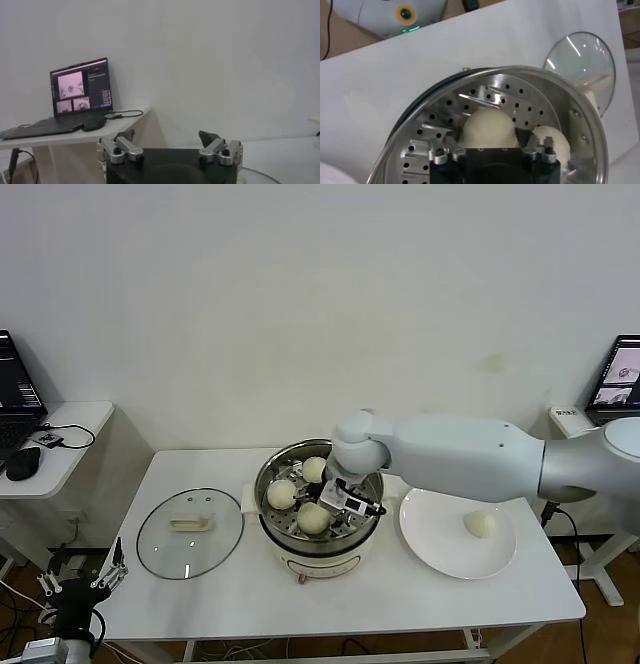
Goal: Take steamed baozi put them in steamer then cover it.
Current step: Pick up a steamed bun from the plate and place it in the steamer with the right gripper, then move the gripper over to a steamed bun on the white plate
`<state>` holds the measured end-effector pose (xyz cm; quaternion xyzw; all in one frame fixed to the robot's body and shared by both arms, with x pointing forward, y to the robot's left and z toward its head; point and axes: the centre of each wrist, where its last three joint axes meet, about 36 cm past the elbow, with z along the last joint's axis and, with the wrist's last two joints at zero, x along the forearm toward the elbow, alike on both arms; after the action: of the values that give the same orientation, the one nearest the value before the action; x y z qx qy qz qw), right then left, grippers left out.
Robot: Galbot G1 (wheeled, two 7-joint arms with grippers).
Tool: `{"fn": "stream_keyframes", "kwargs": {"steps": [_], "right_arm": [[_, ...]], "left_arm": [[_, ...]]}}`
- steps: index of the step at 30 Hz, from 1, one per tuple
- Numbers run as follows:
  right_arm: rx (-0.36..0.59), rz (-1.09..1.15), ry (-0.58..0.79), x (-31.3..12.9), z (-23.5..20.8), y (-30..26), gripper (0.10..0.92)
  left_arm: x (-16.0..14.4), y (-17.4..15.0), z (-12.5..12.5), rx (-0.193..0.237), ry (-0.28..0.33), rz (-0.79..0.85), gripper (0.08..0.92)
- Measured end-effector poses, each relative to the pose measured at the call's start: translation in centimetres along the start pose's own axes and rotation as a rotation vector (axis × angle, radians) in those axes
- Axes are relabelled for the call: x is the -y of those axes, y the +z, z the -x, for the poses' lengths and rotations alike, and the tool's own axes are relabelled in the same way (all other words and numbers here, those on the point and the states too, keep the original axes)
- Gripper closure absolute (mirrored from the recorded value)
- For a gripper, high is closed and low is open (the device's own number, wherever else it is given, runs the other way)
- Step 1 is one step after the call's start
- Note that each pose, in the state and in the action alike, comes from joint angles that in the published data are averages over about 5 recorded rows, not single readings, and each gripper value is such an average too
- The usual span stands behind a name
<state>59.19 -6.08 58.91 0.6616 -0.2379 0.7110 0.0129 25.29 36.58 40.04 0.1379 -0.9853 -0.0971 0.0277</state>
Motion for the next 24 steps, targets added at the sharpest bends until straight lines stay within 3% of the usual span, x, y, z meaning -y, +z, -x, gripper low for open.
{"fn": "stream_keyframes", "kwargs": {"steps": [13, 24], "right_arm": [[-0.074, 0.200, 0.056, -2.7, -7.0, 2.5, 0.200], [-0.175, 0.609, 0.076, -12.0, -12.0, 5.9, 0.200]], "left_arm": [[-0.6, -0.3, 0.2, 0.005, 0.001, 0.021, 0.177], [-0.8, -0.4, 0.9, 0.015, 0.021, 0.038, 0.177]]}}
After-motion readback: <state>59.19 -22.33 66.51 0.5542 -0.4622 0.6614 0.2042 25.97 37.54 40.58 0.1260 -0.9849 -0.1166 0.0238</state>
